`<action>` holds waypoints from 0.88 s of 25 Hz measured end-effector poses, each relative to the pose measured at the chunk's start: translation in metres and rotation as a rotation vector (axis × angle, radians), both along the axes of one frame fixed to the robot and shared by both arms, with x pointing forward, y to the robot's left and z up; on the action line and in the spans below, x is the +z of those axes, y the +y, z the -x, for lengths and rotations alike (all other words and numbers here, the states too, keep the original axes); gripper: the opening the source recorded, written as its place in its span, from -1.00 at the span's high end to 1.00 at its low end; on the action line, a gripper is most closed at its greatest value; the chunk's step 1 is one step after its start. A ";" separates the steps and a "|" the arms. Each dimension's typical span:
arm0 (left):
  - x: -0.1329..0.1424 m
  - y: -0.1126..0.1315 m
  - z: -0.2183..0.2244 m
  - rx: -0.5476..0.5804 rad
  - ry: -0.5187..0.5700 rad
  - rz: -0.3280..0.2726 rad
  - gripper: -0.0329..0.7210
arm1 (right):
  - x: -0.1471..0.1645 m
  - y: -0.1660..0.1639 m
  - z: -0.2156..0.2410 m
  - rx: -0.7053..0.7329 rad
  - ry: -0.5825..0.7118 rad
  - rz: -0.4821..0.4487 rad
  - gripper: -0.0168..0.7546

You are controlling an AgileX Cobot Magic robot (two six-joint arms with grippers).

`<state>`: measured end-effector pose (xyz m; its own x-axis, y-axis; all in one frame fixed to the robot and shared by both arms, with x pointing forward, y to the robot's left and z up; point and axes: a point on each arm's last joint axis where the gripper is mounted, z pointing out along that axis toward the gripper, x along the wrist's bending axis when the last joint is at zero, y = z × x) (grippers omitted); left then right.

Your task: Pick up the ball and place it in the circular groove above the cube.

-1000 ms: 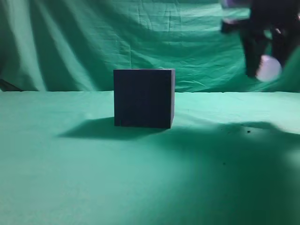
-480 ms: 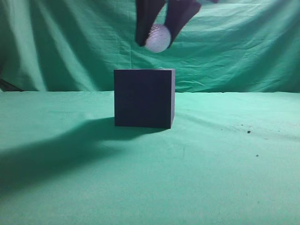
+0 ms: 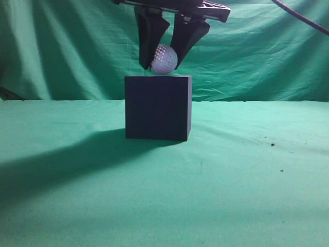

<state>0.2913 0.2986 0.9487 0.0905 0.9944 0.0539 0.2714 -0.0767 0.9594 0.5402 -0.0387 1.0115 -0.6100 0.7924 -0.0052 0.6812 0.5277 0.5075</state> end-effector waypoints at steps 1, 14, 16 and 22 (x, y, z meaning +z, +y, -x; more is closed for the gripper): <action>0.000 0.000 0.000 0.000 0.000 0.000 0.91 | 0.000 0.000 0.000 0.000 -0.003 -0.003 0.12; 0.000 0.000 0.000 0.000 0.000 0.000 0.91 | 0.041 -0.011 0.012 -0.009 -0.063 -0.060 -0.04; 0.000 0.000 0.000 0.000 0.000 0.000 0.91 | 0.063 -0.023 0.026 -0.029 -0.044 -0.053 0.35; 0.000 0.000 0.000 0.000 0.000 0.000 0.91 | 0.123 -0.070 0.078 -0.058 0.016 -0.008 0.96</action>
<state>0.2913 0.2986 0.9487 0.0905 0.9944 0.0539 0.2714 -0.0767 0.9594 0.4619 -0.1090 1.1348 -0.5632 0.8263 0.0105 0.7183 0.4832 0.5006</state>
